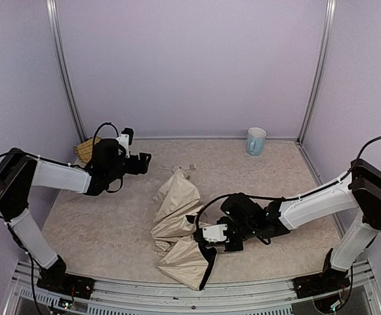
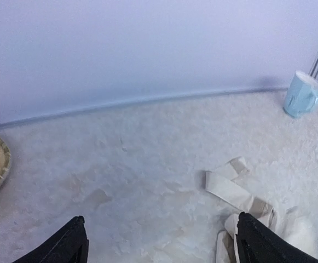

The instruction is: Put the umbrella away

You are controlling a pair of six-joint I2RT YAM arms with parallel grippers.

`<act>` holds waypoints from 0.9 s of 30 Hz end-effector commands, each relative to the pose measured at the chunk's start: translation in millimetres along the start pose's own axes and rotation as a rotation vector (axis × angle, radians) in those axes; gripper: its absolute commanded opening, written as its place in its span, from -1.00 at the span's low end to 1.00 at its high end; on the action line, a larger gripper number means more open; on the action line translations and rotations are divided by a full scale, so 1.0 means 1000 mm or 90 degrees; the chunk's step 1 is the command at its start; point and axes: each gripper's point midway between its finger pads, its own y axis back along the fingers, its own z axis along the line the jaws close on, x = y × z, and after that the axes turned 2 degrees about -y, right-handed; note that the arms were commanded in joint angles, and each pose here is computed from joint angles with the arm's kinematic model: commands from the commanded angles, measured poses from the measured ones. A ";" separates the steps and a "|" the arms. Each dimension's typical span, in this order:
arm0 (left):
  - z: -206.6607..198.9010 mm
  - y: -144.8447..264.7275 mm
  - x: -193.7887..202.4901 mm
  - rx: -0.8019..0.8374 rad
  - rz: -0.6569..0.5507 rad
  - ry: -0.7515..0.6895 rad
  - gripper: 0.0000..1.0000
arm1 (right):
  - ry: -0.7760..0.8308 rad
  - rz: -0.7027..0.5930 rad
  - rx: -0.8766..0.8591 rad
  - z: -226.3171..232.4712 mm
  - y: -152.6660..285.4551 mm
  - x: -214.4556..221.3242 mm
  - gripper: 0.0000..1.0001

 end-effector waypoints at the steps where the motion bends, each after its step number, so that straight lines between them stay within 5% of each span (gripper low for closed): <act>1: -0.036 0.070 -0.064 0.031 -0.141 -0.070 0.80 | -0.063 0.018 -0.156 0.036 -0.001 0.012 -1.00; 4: -0.095 0.132 -0.060 0.108 -0.190 -0.207 0.73 | -0.097 0.003 -0.195 0.035 0.002 0.007 -1.00; 9: -0.188 0.222 0.018 0.455 -0.123 -0.309 0.61 | -0.142 -0.005 -0.231 0.028 0.004 0.003 -1.00; 13: -0.212 0.259 0.073 0.515 -0.100 -0.366 0.72 | -0.159 -0.015 -0.253 0.029 0.005 0.000 -1.00; 18: -0.225 0.242 0.115 0.496 -0.007 -0.439 0.97 | -0.177 -0.021 -0.257 0.022 0.004 -0.007 -1.00; 27: -0.234 0.174 0.153 0.450 0.095 -0.502 0.98 | -0.192 -0.045 -0.297 0.028 0.008 -0.018 -1.00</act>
